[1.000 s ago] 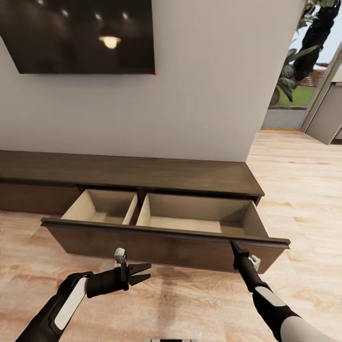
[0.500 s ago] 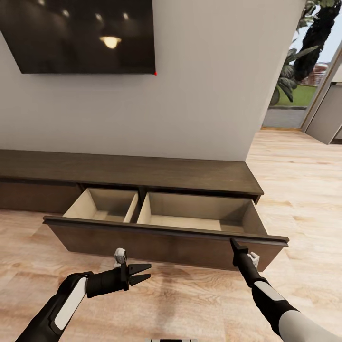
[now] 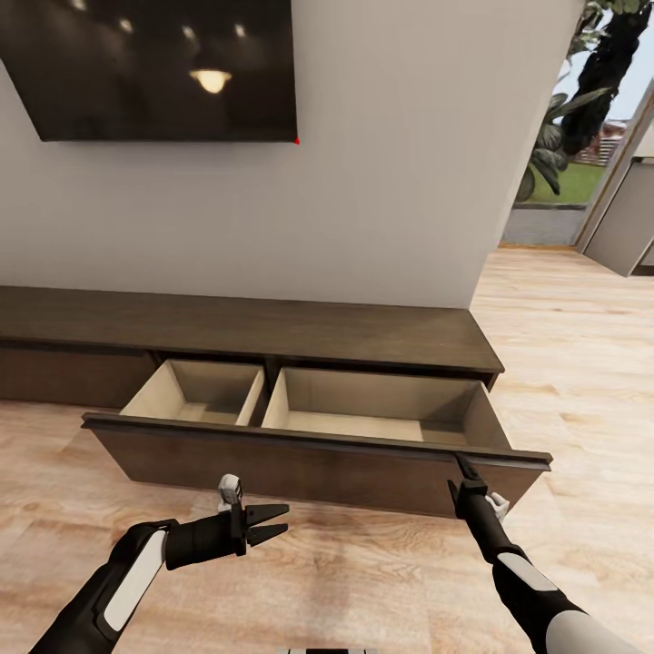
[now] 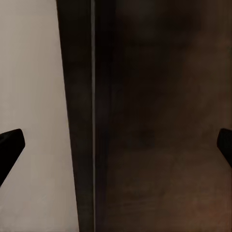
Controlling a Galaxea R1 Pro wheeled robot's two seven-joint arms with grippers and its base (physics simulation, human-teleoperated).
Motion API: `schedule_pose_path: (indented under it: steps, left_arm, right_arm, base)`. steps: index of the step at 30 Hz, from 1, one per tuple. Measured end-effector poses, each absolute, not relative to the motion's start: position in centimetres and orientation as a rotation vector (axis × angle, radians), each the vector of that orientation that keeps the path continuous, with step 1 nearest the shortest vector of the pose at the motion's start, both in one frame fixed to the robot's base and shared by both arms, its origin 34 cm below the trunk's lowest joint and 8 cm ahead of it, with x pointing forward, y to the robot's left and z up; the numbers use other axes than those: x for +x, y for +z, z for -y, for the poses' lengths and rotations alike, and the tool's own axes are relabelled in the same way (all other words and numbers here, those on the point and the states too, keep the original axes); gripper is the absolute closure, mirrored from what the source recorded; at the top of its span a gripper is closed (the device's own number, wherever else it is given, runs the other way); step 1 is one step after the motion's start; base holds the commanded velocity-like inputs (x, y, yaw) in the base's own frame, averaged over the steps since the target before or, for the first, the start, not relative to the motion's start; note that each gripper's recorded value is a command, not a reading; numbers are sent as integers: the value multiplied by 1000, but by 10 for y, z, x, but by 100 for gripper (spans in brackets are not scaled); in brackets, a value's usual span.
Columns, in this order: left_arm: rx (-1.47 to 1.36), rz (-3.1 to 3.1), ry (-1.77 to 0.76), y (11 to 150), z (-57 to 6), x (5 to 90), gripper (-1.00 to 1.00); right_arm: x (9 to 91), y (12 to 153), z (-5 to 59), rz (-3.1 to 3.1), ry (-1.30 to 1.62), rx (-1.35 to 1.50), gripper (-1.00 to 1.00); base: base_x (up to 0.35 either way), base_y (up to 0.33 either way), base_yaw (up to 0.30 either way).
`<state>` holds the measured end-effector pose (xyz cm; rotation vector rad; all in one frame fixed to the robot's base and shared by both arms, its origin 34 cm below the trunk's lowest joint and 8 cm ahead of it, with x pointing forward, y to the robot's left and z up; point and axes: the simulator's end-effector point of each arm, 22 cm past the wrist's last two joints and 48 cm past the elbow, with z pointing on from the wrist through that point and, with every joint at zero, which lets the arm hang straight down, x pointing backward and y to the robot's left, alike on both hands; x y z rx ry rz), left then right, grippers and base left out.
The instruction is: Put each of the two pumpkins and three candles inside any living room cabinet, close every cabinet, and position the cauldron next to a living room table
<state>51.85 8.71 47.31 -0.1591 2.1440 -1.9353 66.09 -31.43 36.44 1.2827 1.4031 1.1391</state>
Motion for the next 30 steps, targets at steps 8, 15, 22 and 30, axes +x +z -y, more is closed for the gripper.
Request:
schedule_pose_path:
  steps: [8, 15, 22, 30]
  left_arm:
    - [-159, -2143, -1937, 473, -87, 518, -100]
    - [-159, -2143, -1937, 473, -86, 518, -100]
    - [-161, -2141, -1937, 473, -87, 519, -100]
    - [-162, -2133, -1934, 476, -88, 520, -100]
  right_arm:
    - [661, 364, 314, -1403, 1140, 1283, -100]
    - [658, 354, 306, -1457, 1160, 1314, -100]
    - [649, 356, 261, -1527, 1436, 1381, -100]
    - [632, 359, 241, -1600, 1608, 1402, -100]
  base:
    - [0, 0, 0]
    - [-85, 0, 0]
    - [-16, 0, 0]
    - [-13, 0, 0]
